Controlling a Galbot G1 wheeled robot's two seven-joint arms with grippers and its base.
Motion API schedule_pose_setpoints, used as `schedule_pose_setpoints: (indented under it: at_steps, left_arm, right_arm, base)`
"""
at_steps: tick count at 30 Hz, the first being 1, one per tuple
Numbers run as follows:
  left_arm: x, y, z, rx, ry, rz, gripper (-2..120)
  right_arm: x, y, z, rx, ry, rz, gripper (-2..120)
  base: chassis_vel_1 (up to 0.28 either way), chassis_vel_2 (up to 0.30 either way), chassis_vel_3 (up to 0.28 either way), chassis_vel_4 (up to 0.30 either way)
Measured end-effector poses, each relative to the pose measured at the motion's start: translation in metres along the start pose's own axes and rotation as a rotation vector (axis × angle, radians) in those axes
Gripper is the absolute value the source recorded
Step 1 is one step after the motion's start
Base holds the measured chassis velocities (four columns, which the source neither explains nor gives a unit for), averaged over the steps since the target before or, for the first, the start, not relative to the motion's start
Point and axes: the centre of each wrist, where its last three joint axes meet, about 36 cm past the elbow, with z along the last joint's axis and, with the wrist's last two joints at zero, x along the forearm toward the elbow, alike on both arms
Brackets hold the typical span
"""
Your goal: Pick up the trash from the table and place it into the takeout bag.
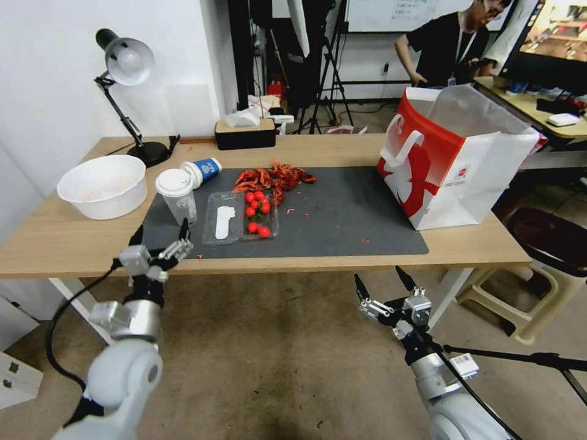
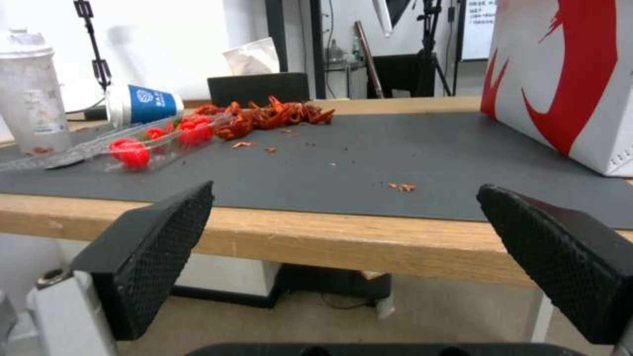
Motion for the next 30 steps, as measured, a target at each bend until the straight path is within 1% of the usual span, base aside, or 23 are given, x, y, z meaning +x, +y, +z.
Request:
schedule_pose_setpoints:
  at_steps: [1, 7, 9, 10, 11, 13, 14, 15, 19, 22, 30]
  left_arm:
    - [-0.009, 0.004, -0.002, -0.004, -0.001, 0.008, 100]
    - [-0.028, 0.015, -0.006, -0.017, -0.004, 0.026, 100]
    - [-0.045, 0.025, -0.011, -0.037, -0.004, 0.046, 100]
    - [-0.052, 0.028, -0.012, -0.045, -0.003, 0.055, 100]
    - [-0.052, 0.028, -0.012, -0.045, -0.003, 0.055, 100]
    - [-0.071, 0.036, -0.014, -0.070, 0.001, 0.079, 100]
    - [-0.081, 0.040, -0.014, -0.081, 0.007, 0.092, 100]
    - [-0.081, 0.040, -0.014, -0.081, 0.007, 0.092, 100]
    - [-0.101, 0.048, -0.001, -0.103, 0.049, 0.130, 100]
    - [-0.109, 0.050, 0.003, -0.111, 0.060, 0.132, 100]
    - [-0.128, 0.054, 0.007, -0.131, 0.080, 0.130, 100]
  right_arm:
    - [0.000, 0.000, -0.001, 0.002, 0.001, -0.001, 100]
    - [0.001, 0.000, -0.002, 0.006, 0.005, -0.003, 100]
    - [0.002, 0.001, -0.002, 0.011, 0.009, -0.005, 100]
    - [0.002, 0.001, -0.002, 0.012, 0.010, -0.005, 100]
    - [0.002, 0.001, -0.002, 0.012, 0.010, -0.005, 100]
    - [0.002, -0.001, -0.003, 0.020, 0.014, -0.004, 100]
    - [0.002, -0.001, -0.004, 0.025, 0.015, -0.001, 100]
    - [0.002, -0.001, -0.004, 0.025, 0.015, -0.001, 100]
    - [0.003, -0.003, -0.005, 0.040, 0.018, 0.013, 100]
    - [0.003, -0.003, -0.005, 0.043, 0.019, 0.017, 100]
    - [0.003, -0.002, -0.002, 0.048, 0.022, 0.026, 100]
  base:
    - [0.000, 0.000, 0.000, 0.000]
    - [0.000, 0.000, 0.000, 0.000]
    - [0.000, 0.000, 0.000, 0.000]
    - [0.000, 0.000, 0.000, 0.000]
    - [0.000, 0.000, 0.000, 0.000]
    - [0.000, 0.000, 0.000, 0.000]
    - [0.000, 0.000, 0.000, 0.000]
    - [0.000, 0.000, 0.000, 0.000]
    - [0.000, 0.000, 0.000, 0.000]
    - [0.000, 0.000, 0.000, 0.000]
    - [0.000, 0.000, 0.000, 0.000]
